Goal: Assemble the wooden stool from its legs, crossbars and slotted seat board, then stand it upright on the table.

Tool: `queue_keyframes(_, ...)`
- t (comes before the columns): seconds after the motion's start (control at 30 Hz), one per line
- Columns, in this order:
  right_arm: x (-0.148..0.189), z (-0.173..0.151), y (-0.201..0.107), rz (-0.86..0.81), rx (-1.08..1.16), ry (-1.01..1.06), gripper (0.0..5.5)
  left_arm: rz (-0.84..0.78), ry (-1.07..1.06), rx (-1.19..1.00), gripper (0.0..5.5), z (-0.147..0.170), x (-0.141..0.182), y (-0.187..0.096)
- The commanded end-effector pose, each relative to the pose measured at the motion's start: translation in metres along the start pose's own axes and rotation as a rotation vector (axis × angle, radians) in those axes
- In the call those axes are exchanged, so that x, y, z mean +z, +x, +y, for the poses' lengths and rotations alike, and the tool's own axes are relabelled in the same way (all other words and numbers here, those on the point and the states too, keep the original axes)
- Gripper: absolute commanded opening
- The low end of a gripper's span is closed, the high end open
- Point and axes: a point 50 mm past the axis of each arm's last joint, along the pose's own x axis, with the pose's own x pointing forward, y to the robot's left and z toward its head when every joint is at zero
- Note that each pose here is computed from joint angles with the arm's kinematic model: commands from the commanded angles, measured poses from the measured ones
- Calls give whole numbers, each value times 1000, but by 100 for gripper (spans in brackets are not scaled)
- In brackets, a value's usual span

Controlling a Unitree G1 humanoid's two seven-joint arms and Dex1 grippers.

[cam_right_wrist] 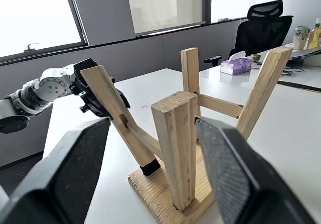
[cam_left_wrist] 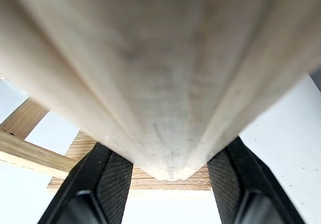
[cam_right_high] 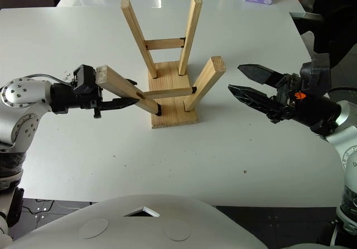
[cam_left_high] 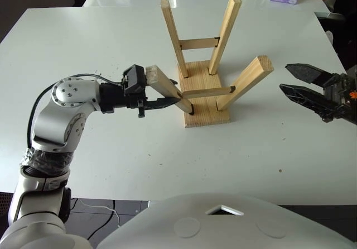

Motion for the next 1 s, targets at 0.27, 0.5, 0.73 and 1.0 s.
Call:
queue_keyframes(0.27, -6, 5, 5, 12, 29, -13, 311, 155, -197, 67, 205, 8, -39, 1)
queue_keyframes(0.5, -8, 5, 12, 24, 45, -18, 311, 205, -229, 50, 205, 8, -52, 2)
queue_keyframes(0.73, -8, 3, 11, 24, 39, -24, 311, 323, -125, -17, 205, -3, -63, 0)
queue_keyframes(1.0, -1, -1, 1, 21, 21, -41, 311, 255, -127, -131, 205, -20, -54, -6)
